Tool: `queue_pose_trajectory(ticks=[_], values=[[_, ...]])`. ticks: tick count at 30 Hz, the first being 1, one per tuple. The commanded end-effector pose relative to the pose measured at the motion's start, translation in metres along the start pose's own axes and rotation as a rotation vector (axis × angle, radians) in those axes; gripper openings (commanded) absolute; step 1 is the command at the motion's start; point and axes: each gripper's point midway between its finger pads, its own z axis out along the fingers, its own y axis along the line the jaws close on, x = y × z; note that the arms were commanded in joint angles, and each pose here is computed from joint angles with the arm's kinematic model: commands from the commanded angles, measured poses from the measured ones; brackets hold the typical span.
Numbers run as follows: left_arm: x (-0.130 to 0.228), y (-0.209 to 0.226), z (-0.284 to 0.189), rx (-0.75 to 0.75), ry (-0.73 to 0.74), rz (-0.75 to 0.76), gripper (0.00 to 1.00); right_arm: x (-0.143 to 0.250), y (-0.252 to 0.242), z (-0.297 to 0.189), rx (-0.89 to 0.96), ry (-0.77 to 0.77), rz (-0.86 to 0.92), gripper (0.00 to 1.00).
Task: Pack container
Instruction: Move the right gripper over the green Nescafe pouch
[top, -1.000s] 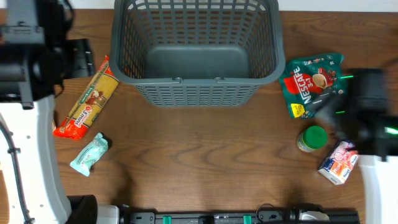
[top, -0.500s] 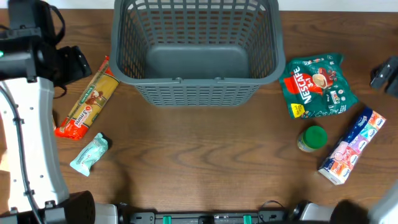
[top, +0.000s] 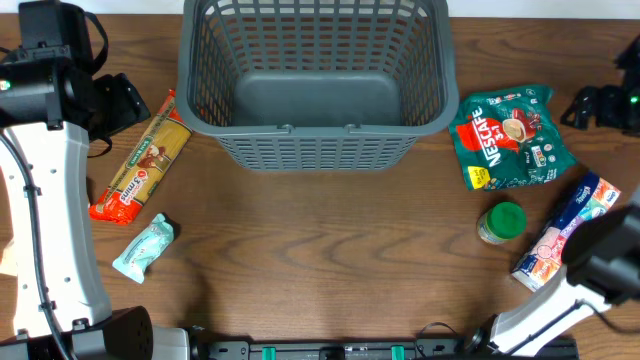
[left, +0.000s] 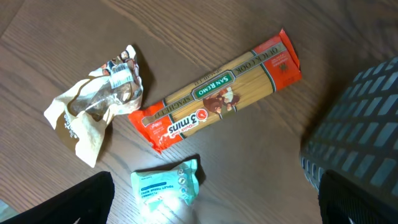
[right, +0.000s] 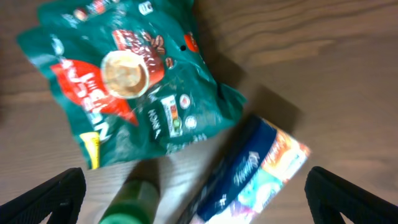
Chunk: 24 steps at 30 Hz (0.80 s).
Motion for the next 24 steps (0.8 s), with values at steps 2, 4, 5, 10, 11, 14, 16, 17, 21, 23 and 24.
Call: queue_pose_trajectory(ticks=[2, 4, 5, 10, 11, 14, 16, 17, 21, 23, 24], values=[[-0.005, 0.011, -0.005, -0.042, -0.04, -0.082, 0.91, -0.007, 0.002, 0.05, -0.097, 0.046, -0.091, 0.99], [-0.007, 0.015, -0.006, -0.063, -0.053, -0.106, 0.92, -0.008, 0.0, 0.069, -0.109, 0.067, -0.088, 0.99], [-0.008, 0.015, -0.006, -0.064, -0.054, -0.108, 0.91, -0.009, -0.001, 0.079, -0.112, 0.075, -0.087, 0.99], [-0.01, 0.023, -0.004, -0.074, -0.054, -0.129, 0.92, -0.016, -0.002, 0.114, -0.134, 0.077, -0.101, 0.99], [-0.01, 0.025, -0.004, -0.078, -0.052, -0.135, 0.92, -0.018, 0.0, 0.119, -0.144, 0.074, -0.11, 0.99], [-0.011, 0.03, -0.003, -0.084, -0.051, -0.146, 0.92, -0.021, 0.001, 0.134, -0.163, 0.068, -0.134, 0.99], [-0.011, 0.03, -0.003, -0.084, -0.05, -0.145, 0.92, -0.022, -0.001, 0.144, -0.163, 0.07, -0.134, 0.99], [-0.011, 0.03, -0.003, -0.084, -0.051, -0.145, 0.92, -0.022, -0.001, 0.149, -0.164, 0.071, -0.133, 0.99], [-0.01, 0.03, -0.003, -0.084, -0.05, -0.145, 0.92, -0.023, 0.003, 0.168, -0.185, 0.076, -0.135, 0.99], [-0.01, 0.03, -0.003, -0.085, -0.047, -0.143, 0.92, -0.024, 0.006, 0.179, -0.192, 0.081, -0.129, 0.99], [-0.009, 0.03, -0.004, -0.085, -0.047, -0.143, 0.92, -0.024, 0.008, 0.185, -0.195, 0.085, -0.125, 0.99]])
